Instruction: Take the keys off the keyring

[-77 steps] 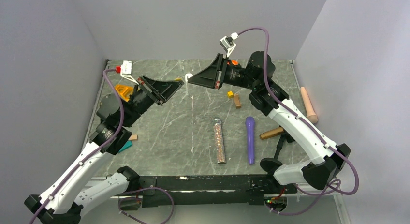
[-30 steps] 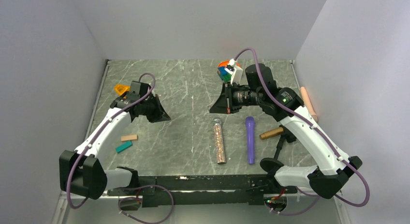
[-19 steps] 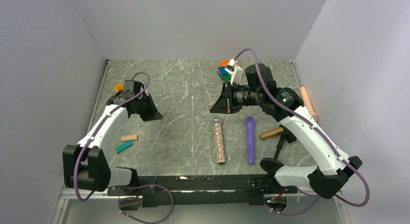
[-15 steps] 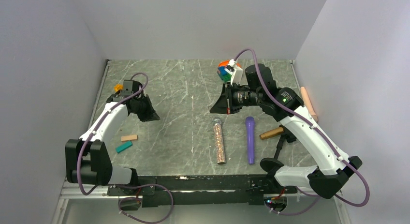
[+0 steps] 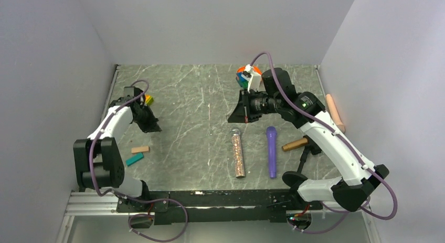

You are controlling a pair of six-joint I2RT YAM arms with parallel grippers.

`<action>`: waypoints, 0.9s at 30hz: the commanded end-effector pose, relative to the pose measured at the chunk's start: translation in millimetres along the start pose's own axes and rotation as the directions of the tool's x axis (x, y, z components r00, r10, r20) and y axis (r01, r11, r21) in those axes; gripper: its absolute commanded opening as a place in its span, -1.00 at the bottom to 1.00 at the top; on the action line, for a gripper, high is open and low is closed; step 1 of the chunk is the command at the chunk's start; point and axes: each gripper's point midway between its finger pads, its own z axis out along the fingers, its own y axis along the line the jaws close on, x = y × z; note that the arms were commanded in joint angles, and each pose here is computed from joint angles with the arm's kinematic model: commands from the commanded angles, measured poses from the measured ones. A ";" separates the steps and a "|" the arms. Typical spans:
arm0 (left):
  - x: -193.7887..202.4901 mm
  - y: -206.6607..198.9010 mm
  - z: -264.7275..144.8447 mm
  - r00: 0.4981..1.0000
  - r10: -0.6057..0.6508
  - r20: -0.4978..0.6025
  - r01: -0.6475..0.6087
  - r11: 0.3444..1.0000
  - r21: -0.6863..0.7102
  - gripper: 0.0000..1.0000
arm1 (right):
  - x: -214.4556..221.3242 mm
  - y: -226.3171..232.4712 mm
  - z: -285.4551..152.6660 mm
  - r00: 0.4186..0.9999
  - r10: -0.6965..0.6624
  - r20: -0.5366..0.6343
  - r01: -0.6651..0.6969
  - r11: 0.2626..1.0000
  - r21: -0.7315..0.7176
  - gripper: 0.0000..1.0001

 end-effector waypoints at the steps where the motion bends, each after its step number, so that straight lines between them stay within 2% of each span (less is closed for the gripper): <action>1: -11.9 5.4 4.9 1.000 0.009 -0.001 -0.009 0.999 -0.035 -1.00 | -12.4 5.7 -6.8 0.999 -0.046 0.028 0.045 0.999 0.009 -1.00; 3: -16.6 2.4 8.2 1.000 0.006 -0.005 -0.006 1.000 -0.026 -1.00 | -14.3 5.4 -5.3 0.998 -0.050 0.024 0.049 0.999 0.012 -1.00; 4: -18.7 -0.6 9.5 1.000 0.004 -0.009 -0.004 1.000 -0.015 -0.83 | -15.5 5.5 -4.9 0.998 -0.052 0.023 0.051 0.999 0.013 -1.00; 7: -35.7 -26.9 4.0 0.998 0.021 0.052 -0.026 0.994 0.103 0.84 | -18.7 5.1 -1.1 0.998 -0.057 0.014 0.057 0.998 0.014 -1.00; 8: -41.9 -32.6 -1.3 0.997 0.017 0.080 -0.026 0.993 0.119 0.97 | -19.6 5.1 0.2 0.998 -0.058 0.011 0.057 0.998 0.014 -1.00; 11: -59.6 -45.8 -17.1 0.990 0.018 0.141 -0.038 0.989 0.141 0.99 | -23.7 5.8 3.3 0.998 -0.059 0.010 0.059 0.998 0.013 -1.00; 17: -73.4 -62.8 -42.9 0.979 0.055 0.196 -0.091 0.980 0.179 0.99 | -27.1 3.7 7.4 0.998 -0.058 0.011 0.058 0.998 0.020 -1.00; 23: -60.6 -71.1 -73.6 0.956 0.099 0.277 -0.172 0.953 0.251 0.99 | -21.1 -6.8 17.3 0.999 -0.046 0.001 0.046 0.998 0.037 -1.00; 27: -30.6 -72.4 -78.3 0.959 0.094 0.266 -0.186 0.920 0.346 0.99 | -14.5 -16.6 30.4 0.999 -0.031 -0.021 0.032 0.999 0.040 -1.00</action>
